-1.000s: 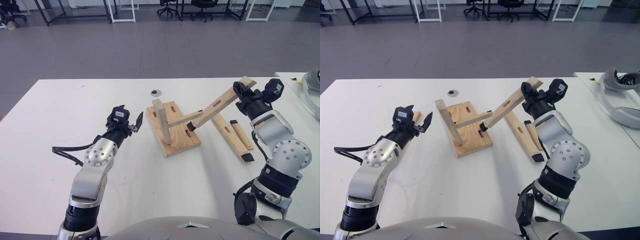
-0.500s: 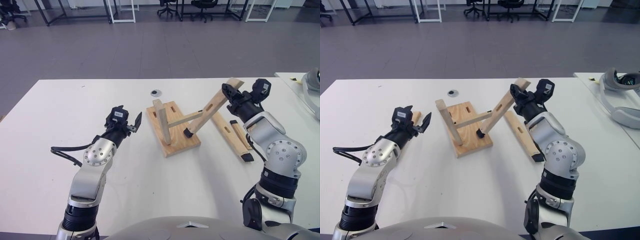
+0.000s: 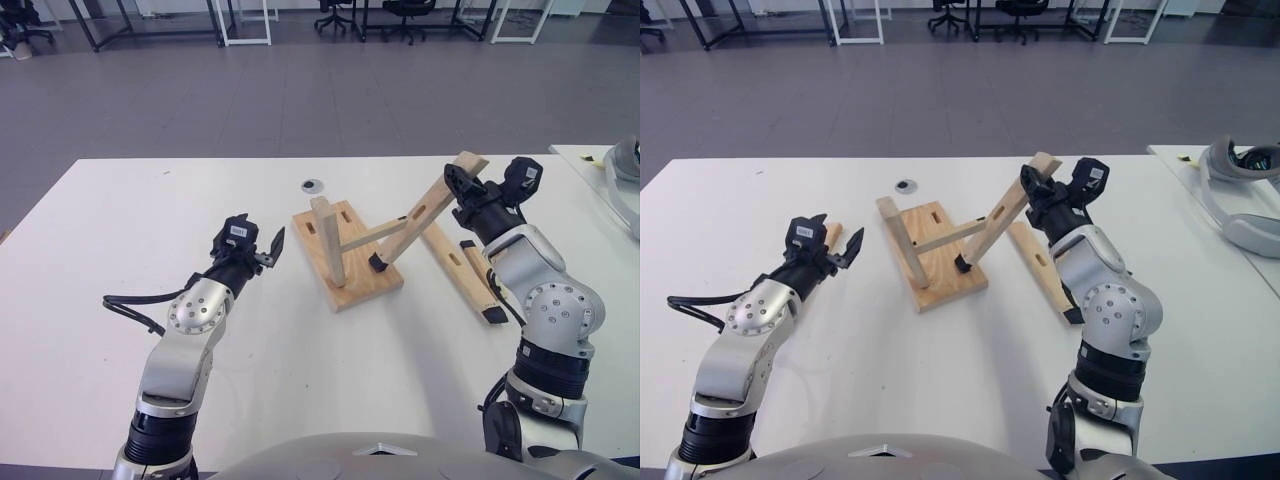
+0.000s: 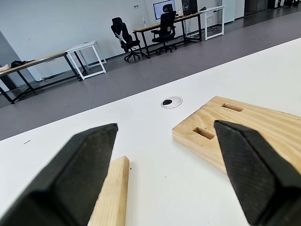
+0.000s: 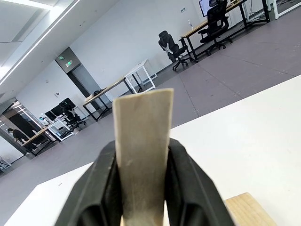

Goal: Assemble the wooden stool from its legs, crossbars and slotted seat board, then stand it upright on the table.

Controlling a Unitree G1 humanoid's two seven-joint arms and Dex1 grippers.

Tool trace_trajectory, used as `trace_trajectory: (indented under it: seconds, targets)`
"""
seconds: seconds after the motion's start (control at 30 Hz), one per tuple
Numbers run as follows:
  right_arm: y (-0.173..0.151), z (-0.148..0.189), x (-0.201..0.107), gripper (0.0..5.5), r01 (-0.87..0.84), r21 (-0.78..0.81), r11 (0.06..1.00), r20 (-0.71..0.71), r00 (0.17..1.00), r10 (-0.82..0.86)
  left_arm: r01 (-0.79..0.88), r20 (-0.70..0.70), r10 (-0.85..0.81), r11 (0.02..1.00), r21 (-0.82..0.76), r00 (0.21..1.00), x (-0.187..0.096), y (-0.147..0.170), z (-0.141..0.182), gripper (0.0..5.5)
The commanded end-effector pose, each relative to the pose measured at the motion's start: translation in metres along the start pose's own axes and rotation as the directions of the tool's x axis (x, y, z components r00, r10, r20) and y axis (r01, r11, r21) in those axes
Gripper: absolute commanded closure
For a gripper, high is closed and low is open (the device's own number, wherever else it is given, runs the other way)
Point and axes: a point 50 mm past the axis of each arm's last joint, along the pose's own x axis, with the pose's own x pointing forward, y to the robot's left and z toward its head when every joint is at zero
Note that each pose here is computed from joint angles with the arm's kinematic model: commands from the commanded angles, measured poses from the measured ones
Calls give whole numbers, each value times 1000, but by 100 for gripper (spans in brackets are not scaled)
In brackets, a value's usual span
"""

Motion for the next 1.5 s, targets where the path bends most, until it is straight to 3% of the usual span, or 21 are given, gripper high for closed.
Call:
trace_trajectory:
  seconds: [0.03,0.23,0.53,1.0,1.27,1.5]
  targets:
    - [-2,6,0,449,-9,24,1000,41,999,8,8,-4,-8,1000,26,1000,-1,0,2,173]
    - [-5,14,7,449,-76,38,996,71,995,73,19,-8,-19,999,29,1000,-1,-1,2,173]
    - [-27,-18,2,449,-56,-44,997,-11,998,56,28,-9,-28,999,37,1000,0,0,2,173]
    - [-24,8,-1,449,-58,52,997,77,996,54,42,-14,-41,998,41,999,0,0,1,173]
    - [-23,-1,-5,449,-56,72,996,43,998,53,48,-15,-47,998,45,999,0,-1,1,173]
    - [-27,-6,-7,449,-48,-9,999,3,999,48,49,-15,-49,998,46,999,1,0,1,173]
